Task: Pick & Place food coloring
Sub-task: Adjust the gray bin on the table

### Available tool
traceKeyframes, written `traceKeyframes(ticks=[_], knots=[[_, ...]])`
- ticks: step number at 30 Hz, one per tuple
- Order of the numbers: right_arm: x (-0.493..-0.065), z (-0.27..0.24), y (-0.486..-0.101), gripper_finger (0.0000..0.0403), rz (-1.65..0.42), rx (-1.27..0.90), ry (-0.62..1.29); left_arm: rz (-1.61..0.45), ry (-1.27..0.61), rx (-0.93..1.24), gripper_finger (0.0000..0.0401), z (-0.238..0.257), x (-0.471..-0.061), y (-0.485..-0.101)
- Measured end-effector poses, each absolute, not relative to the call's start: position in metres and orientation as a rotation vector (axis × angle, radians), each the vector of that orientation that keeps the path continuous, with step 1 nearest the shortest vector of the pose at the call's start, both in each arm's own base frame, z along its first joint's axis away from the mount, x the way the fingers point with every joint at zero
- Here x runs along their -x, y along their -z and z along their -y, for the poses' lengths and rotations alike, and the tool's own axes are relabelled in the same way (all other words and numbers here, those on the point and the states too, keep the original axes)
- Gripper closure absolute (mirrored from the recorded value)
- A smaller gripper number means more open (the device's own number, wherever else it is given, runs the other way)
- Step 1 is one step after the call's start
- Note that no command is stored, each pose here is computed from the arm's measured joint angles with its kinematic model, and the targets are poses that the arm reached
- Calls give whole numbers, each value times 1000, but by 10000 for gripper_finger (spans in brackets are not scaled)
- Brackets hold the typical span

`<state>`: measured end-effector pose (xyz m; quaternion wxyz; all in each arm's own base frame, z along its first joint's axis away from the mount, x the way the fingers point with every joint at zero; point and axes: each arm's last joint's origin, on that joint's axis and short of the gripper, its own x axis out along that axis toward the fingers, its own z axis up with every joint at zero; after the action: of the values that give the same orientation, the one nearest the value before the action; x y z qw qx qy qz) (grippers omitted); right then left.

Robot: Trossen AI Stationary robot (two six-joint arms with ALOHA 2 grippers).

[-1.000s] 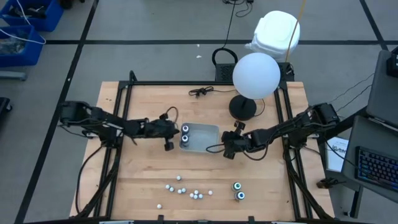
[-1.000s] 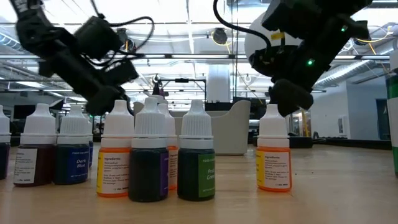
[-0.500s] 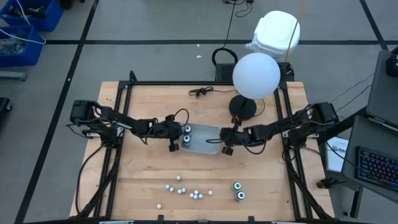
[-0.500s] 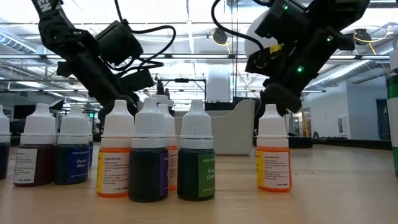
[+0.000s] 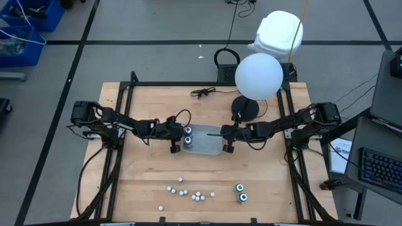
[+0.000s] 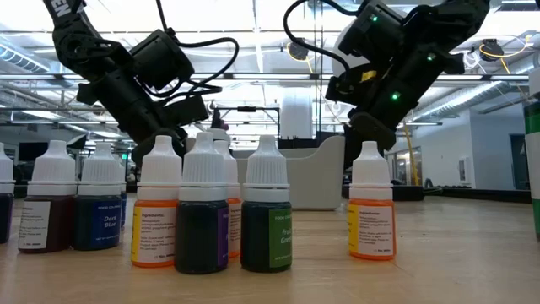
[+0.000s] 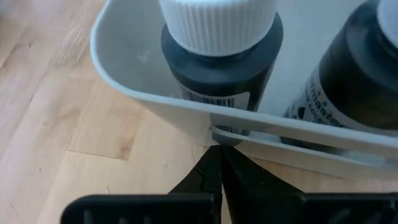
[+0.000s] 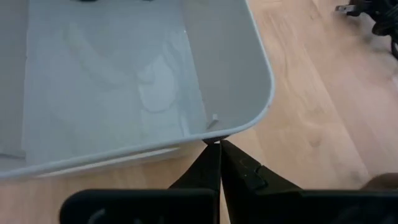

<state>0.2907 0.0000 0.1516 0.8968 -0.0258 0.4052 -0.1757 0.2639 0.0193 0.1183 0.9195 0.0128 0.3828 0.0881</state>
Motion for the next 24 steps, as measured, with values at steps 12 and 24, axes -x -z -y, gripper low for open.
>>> traceKeyframes(ticks=[12, 24], knots=[[-292, 14, -152, 403, -830, 22, 383, -783, -188, -1, 396, -19, -264, -118], [-289, 15, -149, 403, -828, -20, 400, -795, -189, -31, 393, -19, -264, -118]])
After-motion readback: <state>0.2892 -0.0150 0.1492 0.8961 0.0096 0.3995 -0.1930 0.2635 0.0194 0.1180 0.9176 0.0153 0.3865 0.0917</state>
